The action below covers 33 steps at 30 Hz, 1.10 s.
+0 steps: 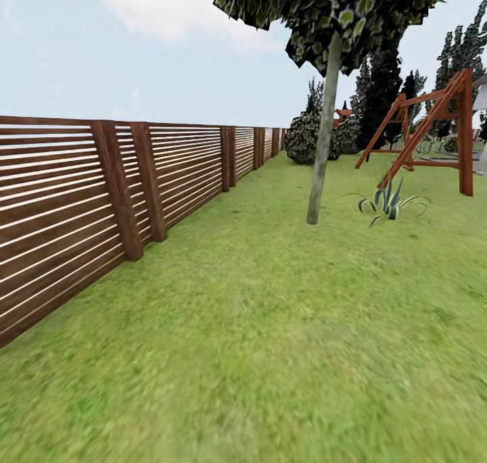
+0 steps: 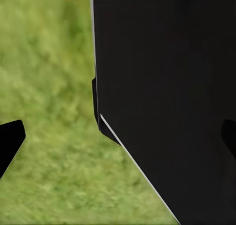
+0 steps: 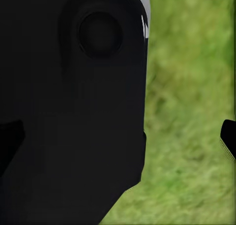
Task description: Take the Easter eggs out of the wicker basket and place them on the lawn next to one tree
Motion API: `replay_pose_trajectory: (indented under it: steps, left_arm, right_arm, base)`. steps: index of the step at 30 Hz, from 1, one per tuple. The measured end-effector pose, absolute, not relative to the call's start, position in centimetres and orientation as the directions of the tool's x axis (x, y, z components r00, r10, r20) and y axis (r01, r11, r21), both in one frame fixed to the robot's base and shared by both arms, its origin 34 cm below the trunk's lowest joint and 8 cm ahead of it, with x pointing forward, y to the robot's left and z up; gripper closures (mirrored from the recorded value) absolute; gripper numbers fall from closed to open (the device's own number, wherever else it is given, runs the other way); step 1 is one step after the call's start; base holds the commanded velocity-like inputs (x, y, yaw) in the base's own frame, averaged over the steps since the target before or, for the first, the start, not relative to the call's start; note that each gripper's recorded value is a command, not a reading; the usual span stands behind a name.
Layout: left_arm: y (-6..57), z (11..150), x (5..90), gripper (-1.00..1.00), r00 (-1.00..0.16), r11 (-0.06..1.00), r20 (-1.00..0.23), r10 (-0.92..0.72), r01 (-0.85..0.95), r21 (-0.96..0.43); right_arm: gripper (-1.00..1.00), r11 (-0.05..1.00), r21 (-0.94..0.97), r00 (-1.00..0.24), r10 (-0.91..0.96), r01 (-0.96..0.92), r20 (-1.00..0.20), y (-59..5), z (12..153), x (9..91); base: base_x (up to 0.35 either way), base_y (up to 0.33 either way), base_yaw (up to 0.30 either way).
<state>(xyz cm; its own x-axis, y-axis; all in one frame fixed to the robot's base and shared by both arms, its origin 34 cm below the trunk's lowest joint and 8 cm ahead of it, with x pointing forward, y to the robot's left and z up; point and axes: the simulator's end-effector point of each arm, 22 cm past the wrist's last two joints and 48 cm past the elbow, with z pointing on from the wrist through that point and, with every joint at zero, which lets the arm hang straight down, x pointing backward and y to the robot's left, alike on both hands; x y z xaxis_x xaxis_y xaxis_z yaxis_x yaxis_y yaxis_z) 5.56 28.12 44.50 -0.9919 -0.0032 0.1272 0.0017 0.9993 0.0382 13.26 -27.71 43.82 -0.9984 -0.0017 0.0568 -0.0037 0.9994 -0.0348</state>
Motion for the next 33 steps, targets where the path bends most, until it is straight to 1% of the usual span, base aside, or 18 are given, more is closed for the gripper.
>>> replay_pose_trajectory:
  steps: [33]
  left_arm:
    - [28.13,44.50,5.56,-1.00,-0.992,0.999,0.127,-0.003,0.002,0.038]
  right_arm:
    - [-1.00,0.999,-0.035,-0.998,-0.002,-0.004,0.057,-27.71,43.82,13.26]
  base:
    - [0.334,0.000,0.000]
